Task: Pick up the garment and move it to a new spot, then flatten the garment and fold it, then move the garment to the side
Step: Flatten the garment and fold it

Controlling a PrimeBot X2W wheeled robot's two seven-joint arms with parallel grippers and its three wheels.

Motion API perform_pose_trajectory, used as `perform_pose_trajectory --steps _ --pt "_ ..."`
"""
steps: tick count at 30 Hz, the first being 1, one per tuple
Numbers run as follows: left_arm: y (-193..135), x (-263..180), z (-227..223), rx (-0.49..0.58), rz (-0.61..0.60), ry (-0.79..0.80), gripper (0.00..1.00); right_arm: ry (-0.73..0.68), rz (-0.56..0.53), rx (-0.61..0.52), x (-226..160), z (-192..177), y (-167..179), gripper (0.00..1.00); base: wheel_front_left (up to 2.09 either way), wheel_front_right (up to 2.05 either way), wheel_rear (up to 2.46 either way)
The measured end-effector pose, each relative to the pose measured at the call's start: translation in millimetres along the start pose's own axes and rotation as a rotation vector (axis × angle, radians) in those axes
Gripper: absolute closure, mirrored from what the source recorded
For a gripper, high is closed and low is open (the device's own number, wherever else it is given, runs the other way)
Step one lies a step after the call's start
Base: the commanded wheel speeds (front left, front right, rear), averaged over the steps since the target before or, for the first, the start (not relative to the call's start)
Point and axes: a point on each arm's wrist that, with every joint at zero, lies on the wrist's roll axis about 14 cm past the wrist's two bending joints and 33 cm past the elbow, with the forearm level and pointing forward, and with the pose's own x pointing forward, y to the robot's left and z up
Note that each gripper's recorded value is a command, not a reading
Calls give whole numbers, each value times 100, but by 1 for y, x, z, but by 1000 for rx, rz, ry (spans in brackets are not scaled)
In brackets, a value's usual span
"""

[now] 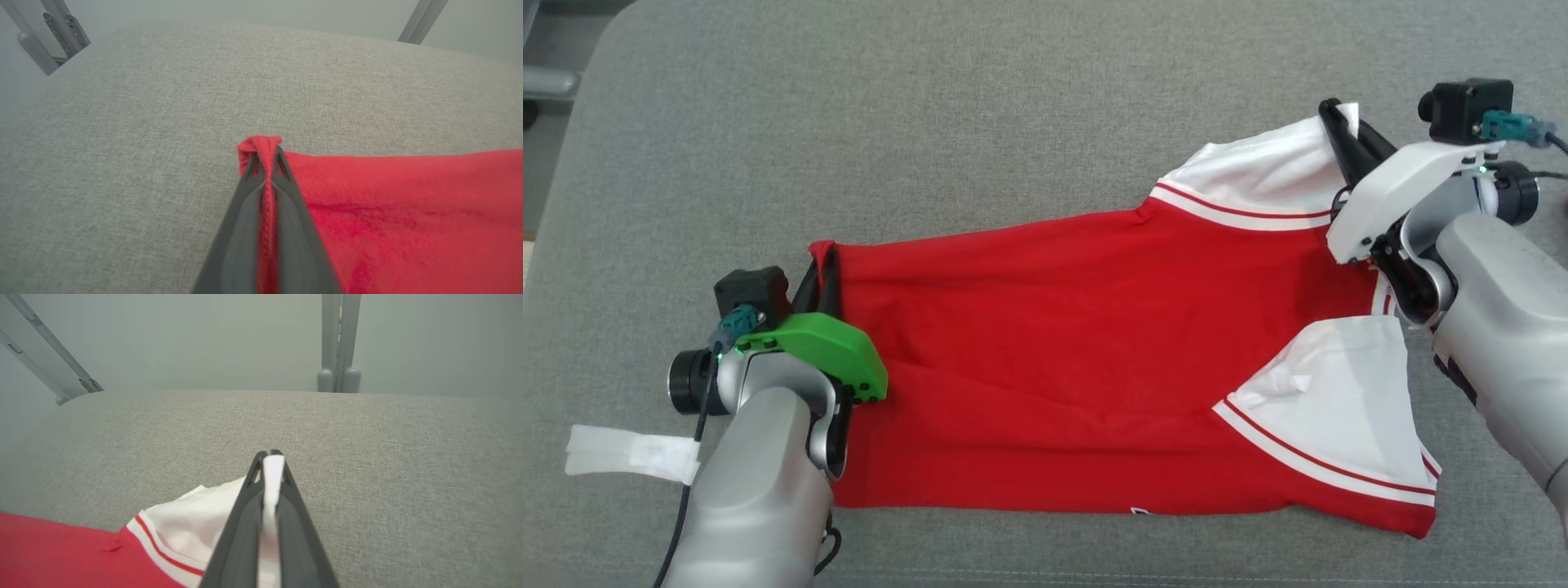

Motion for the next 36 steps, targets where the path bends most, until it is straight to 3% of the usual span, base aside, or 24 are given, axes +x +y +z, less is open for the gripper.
perform_pose_trajectory --steps 8,18,28,33,34,35,36 --pt "6 -29 -5 5 -3 -2 100 -69 31 69 -55 8 17 100 0 0 0" --pt "5 -67 -26 -21 -8 20 100 -41 -52 162 -136 -27 6 100 0 0 0" --pt "0 -85 -32 -30 -21 8 100 -143 -96 230 -175 -21 9 100 0 0 0" --pt "-1 -90 -38 -29 -25 19 100 -118 -115 235 -189 -39 11 100 0 0 0" --pt "-1 -91 -41 -29 -24 24 85 -96 -118 226 -192 -48 12 100 0 0 0" --pt "-2 -92 -43 -27 -27 29 59 -67 -122 219 -196 -58 12 37 0 0 0" --pt "-2 -93 -45 -25 -26 36 18 -46 -127 221 -198 -67 13 0 0 0 0"
